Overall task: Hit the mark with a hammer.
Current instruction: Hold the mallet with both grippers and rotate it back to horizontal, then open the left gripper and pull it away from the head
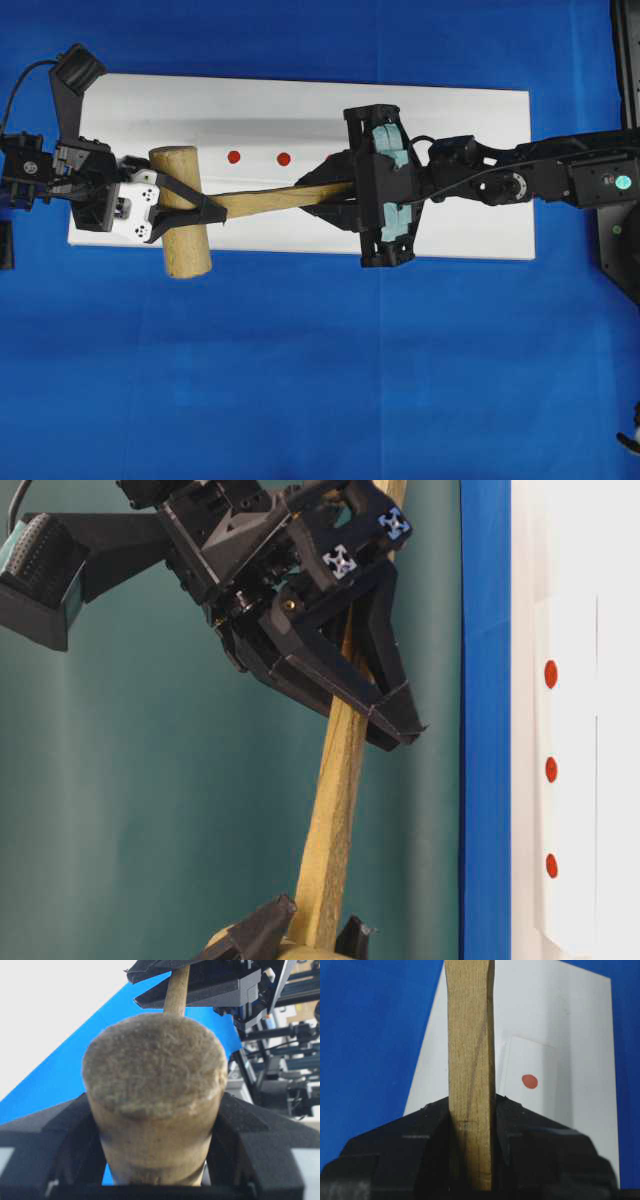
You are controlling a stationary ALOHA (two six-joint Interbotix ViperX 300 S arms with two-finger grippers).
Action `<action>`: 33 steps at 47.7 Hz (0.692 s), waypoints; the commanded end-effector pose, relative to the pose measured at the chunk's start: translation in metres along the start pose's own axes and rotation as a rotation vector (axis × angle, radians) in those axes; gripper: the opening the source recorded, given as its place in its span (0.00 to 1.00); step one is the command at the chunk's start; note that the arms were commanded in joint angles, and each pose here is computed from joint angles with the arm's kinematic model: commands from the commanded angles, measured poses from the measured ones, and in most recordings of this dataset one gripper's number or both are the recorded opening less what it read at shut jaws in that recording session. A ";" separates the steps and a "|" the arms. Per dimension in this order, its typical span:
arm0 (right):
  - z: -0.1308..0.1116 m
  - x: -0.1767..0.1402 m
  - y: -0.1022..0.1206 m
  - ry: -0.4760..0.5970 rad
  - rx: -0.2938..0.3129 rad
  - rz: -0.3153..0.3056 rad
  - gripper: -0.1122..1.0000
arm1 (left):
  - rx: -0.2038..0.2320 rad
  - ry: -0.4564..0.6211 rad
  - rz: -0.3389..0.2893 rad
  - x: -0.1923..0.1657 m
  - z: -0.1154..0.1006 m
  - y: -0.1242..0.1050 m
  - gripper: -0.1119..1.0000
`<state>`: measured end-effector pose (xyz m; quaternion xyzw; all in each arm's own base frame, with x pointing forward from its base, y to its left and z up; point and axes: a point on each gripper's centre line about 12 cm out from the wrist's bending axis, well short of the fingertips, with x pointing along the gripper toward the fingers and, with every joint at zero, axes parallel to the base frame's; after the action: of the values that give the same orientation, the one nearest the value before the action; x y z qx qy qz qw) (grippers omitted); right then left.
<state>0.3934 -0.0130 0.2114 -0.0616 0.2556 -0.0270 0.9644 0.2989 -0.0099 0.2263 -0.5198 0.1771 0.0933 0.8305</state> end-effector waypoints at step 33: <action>0.005 -0.025 -0.002 -0.036 0.070 -0.001 0.17 | -0.002 -0.005 -0.027 -0.049 -0.001 -0.001 0.90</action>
<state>0.3793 -0.0112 0.2102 -0.0363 0.2607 -0.0301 0.9643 0.2618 -0.0092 0.2353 -0.5191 0.1830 0.0952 0.8294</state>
